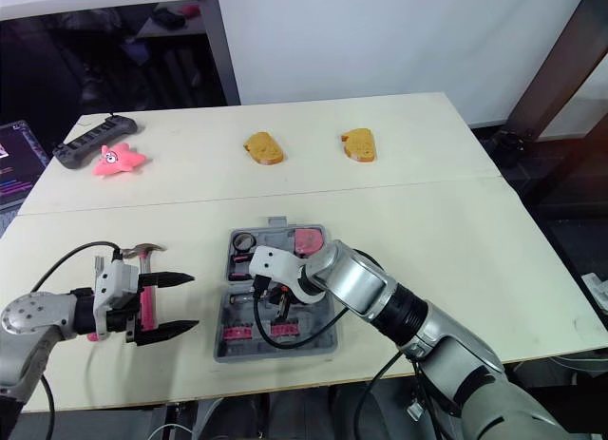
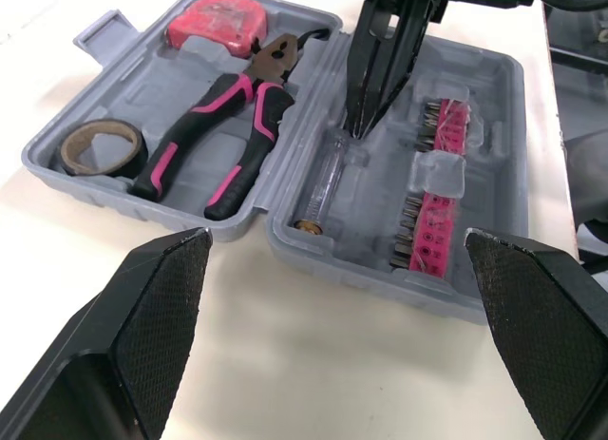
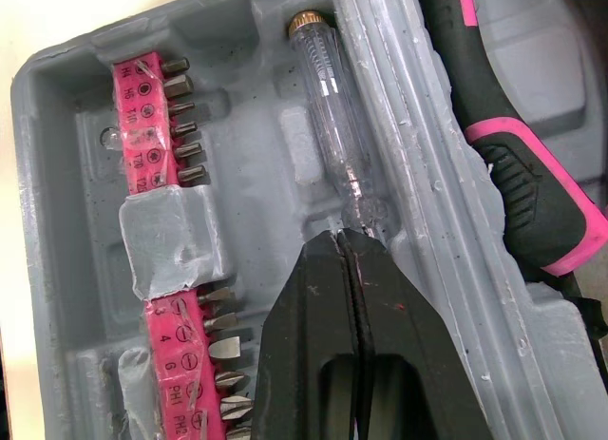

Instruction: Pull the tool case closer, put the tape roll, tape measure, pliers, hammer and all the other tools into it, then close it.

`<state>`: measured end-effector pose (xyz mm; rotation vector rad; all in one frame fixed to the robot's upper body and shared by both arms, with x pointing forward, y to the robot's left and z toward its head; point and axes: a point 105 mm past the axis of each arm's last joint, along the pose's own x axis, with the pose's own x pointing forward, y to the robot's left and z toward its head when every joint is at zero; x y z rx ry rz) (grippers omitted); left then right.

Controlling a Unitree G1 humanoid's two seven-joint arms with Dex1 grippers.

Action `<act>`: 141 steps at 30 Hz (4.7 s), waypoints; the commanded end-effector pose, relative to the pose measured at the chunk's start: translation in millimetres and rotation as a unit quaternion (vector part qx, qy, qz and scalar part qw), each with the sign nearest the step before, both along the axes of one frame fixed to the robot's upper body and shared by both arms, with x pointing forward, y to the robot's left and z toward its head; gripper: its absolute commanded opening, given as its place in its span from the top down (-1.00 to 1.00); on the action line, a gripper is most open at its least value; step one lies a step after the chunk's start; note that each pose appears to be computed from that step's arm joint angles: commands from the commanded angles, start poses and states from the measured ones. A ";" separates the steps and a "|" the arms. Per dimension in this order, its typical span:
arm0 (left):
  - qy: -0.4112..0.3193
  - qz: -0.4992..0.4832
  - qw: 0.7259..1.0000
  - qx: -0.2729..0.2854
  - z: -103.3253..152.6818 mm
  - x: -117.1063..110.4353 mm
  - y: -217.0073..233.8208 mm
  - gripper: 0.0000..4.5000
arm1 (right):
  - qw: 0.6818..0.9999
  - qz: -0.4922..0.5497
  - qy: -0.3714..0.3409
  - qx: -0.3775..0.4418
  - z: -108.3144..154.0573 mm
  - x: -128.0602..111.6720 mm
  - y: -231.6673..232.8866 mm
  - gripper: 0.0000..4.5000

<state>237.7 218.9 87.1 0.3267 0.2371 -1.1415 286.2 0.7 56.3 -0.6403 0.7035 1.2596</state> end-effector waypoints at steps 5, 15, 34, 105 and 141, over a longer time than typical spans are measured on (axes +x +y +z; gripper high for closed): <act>-0.028 0.004 1.000 0.003 14.4 2.0 3.9 -1.00 | 0.996 0.024 0.021 0.089 33.6 -11.3 11.9 0.99; -0.026 0.001 1.000 -0.002 14.3 1.7 0.4 -1.00 | 0.999 0.004 -0.026 0.037 27.4 2.5 -5.6 0.99; -0.023 0.005 1.000 0.000 14.9 -1.5 1.1 -1.00 | 0.999 -0.020 -0.002 -0.029 -3.9 6.7 -9.7 0.99; -0.009 0.400 0.916 0.026 -4.6 -59.9 191.3 -1.00 | 0.914 -0.331 -0.162 0.168 65.5 -77.1 -242.4 -0.99; 0.203 0.640 0.741 -0.013 -48.5 80.9 53.9 -1.00 | 0.937 -0.182 -0.106 0.280 110.1 -48.5 -110.7 -0.99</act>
